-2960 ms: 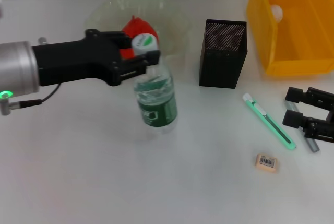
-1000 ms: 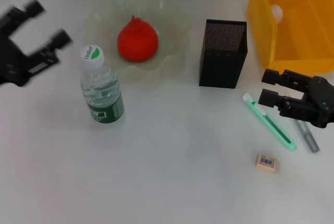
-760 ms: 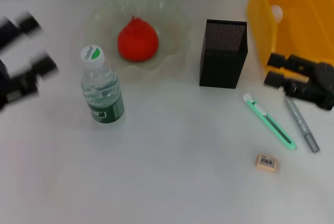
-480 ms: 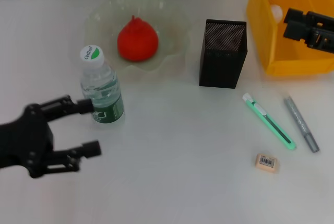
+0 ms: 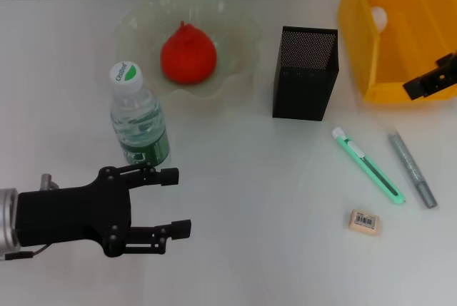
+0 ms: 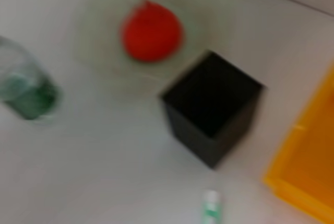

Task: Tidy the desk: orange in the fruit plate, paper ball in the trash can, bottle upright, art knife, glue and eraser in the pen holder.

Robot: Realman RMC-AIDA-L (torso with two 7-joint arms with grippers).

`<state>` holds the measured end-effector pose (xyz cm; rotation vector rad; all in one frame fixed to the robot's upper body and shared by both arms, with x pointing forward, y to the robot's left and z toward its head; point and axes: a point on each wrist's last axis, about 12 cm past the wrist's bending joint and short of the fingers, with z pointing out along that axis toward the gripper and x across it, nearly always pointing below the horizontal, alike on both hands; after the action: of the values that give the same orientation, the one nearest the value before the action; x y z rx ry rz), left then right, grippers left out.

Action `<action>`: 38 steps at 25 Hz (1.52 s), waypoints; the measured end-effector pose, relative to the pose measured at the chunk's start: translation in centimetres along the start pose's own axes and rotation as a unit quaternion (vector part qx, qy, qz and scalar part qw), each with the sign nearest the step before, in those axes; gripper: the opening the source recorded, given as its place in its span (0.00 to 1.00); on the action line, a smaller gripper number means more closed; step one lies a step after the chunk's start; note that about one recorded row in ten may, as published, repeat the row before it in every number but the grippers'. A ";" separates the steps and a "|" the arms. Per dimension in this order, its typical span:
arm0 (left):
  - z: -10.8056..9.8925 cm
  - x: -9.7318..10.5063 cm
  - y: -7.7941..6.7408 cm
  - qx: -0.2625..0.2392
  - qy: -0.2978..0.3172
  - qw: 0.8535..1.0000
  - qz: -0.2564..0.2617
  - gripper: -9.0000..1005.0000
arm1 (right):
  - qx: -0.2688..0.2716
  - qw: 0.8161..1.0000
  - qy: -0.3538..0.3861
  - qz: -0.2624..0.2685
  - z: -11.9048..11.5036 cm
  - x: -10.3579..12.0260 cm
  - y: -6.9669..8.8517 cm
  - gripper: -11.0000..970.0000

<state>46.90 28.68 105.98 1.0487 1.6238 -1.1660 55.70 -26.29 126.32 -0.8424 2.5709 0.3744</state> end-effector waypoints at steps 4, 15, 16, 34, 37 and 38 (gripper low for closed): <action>0.8 -0.1 0.6 -0.006 0.012 1.000 0.004 0.84 | 0.058 0.997 0.044 0.027 1.7 0.0 0.9 0.77; 1.7 -0.4 1.5 -0.002 0.043 0.999 0.009 0.84 | 0.047 0.994 0.093 0.031 10.6 0.0 0.7 0.77; 1.7 -0.4 1.5 -0.002 0.043 0.999 0.009 0.84 | 0.046 0.994 0.092 0.029 11.1 -0.1 0.8 0.77; 1.9 -0.2 1.7 -0.013 0.049 0.999 0.011 0.84 | 0.033 0.994 0.102 0.009 16.2 -1.1 2.2 0.46; 1.9 -0.1 1.7 -0.013 0.048 0.999 0.009 0.84 | 0.034 0.994 0.107 0.007 16.4 -1.1 2.2 0.33; 1.9 -0.1 1.7 -0.013 0.048 0.999 0.009 0.84 | 0.034 0.993 0.109 0.006 16.4 -1.2 2.2 0.33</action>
<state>48.81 27.17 105.30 1.1141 1.6961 -1.0952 60.04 -17.87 112.65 -0.8866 2.7721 0.2067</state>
